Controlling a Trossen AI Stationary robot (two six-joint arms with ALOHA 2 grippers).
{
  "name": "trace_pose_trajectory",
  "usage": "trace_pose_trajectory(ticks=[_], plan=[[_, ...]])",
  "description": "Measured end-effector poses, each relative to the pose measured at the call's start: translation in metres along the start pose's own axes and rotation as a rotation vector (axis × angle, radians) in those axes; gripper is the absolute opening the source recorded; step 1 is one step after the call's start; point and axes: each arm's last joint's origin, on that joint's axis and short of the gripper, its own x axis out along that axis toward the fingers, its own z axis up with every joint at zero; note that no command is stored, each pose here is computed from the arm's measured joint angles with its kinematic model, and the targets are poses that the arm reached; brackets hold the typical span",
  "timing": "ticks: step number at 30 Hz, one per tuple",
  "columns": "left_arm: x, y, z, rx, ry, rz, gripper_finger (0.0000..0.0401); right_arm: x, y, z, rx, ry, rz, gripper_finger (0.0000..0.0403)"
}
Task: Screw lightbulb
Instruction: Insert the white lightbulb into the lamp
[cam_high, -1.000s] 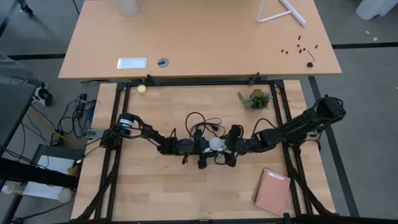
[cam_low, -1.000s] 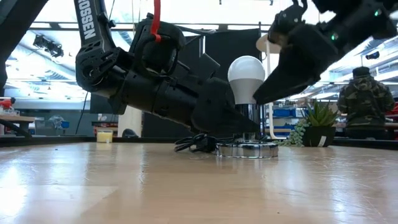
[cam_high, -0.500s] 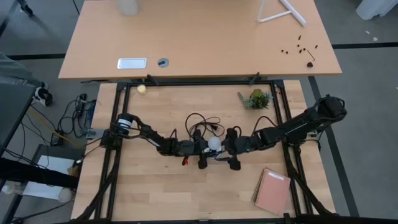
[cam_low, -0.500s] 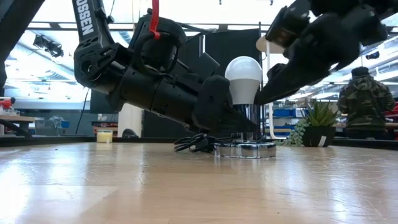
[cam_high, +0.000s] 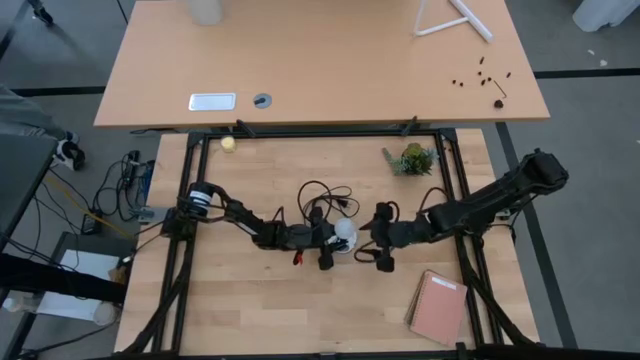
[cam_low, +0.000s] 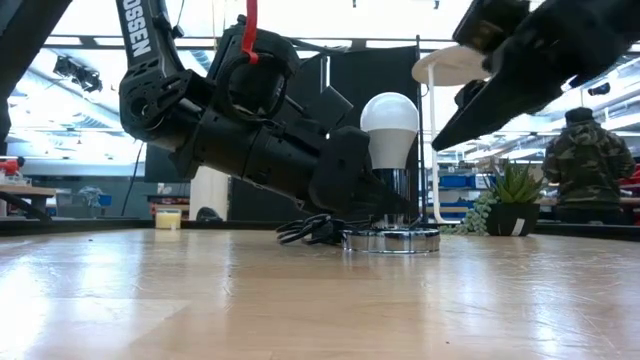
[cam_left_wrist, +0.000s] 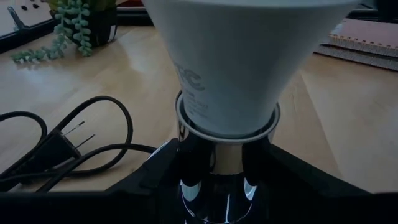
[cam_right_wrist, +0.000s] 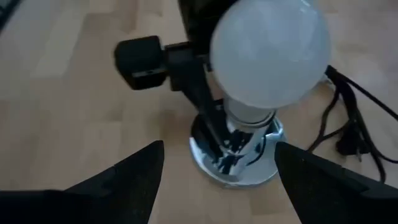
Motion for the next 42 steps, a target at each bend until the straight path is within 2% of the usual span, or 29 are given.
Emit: trace_pose_trajectory(ticks=[5, 7, 10, 15, 20, 24, 33, 42], plan=[[0.0, -0.001, 0.0, 0.026, 0.001, -0.043, 0.0191, 0.011, -0.014, -0.001, -0.045, 0.056, -0.013, 0.0312], [0.0, -0.002, 0.0, 0.025, -0.002, -0.046, 0.0191, 0.01, -0.018, 0.006, -0.049, 0.136, 0.011, 0.0312], [0.0, -0.002, 0.0, 0.025, -0.003, -0.048, 0.0191, 0.006, -0.022, 0.02, -0.064, 0.283, -0.024, 0.0312], [0.0, -0.002, 0.001, 0.039, -0.016, -0.059, 0.0191, 0.003, -0.018, 0.053, -0.115, 0.296, 0.002, 0.0312], [-0.001, -0.007, 0.005, 0.044, -0.059, -0.163, 0.0191, 0.013, -0.016, 0.067, -0.108, 0.387, 0.032, 0.0312], [0.0, -0.009, 0.008, 0.071, -0.076, -0.191, 0.0191, 0.024, -0.01, 0.074, -0.122, 0.474, 0.033, 0.0314], [0.004, -0.01, 0.015, 0.077, -0.1, -0.153, 0.0191, 0.03, 0.001, 0.103, -0.104, 0.501, 0.046, 0.0328], [0.012, -0.014, 0.028, 0.061, -0.123, -0.129, 0.0191, 0.037, 0.004, 0.109, -0.114, 0.536, 0.024, 0.033]])
